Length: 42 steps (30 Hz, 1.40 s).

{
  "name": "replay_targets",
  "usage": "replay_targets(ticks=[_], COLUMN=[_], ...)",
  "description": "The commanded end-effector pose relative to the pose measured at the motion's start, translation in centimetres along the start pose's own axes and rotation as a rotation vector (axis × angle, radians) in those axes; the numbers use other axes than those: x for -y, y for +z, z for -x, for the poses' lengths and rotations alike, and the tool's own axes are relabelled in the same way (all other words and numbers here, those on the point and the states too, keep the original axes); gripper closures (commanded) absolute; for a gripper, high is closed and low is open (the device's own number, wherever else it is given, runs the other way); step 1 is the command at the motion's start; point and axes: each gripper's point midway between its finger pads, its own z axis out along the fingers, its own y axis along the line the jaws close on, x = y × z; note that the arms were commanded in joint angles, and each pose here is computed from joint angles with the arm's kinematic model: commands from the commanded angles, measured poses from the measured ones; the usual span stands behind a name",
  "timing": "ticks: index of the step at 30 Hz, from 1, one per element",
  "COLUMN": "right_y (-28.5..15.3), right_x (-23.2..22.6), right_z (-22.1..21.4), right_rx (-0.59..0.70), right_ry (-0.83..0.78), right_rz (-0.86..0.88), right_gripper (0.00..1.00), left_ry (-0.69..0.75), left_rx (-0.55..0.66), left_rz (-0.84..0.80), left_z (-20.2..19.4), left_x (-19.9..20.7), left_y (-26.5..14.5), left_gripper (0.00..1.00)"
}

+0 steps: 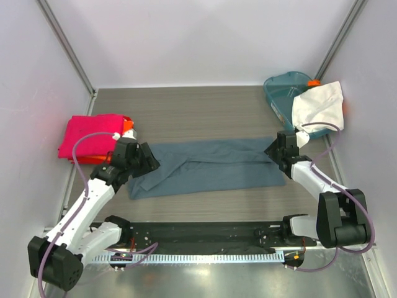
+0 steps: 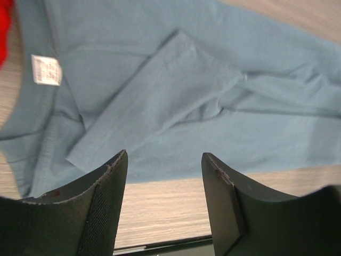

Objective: Fold and stack the t-shirts
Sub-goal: Fold the tshirt

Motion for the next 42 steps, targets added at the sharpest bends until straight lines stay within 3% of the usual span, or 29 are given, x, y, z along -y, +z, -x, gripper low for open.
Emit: replay_targets(ticks=[1, 12, 17, 36, 42], right_y=[-0.8, -0.1, -0.7, -2.0, -1.6], right_x=[-0.3, 0.6, 0.7, 1.7, 1.9], right_z=[-0.1, -2.2, -2.0, -2.9, -3.1], right_rx=[0.007, -0.034, -0.019, -0.022, -0.023], right_ry=[0.105, 0.249, 0.271, 0.287, 0.284], right_rz=[0.018, -0.004, 0.005, 0.019, 0.011], right_gripper=[0.50, 0.53, 0.53, 0.54, 0.54], left_ry=[0.011, 0.351, 0.476, 0.646, 0.674], left_rx=[0.033, 0.066, 0.018, -0.121, -0.141], left_rz=[-0.023, 0.060, 0.116, 0.250, 0.341], left_z=[-0.5, -0.9, -1.9, -4.7, -5.0], left_x=[1.1, 4.4, 4.4, 4.0, 2.6], left_y=[0.8, 2.8, 4.3, 10.1, 11.2], left_gripper=[0.39, 0.36, 0.36, 0.49, 0.64])
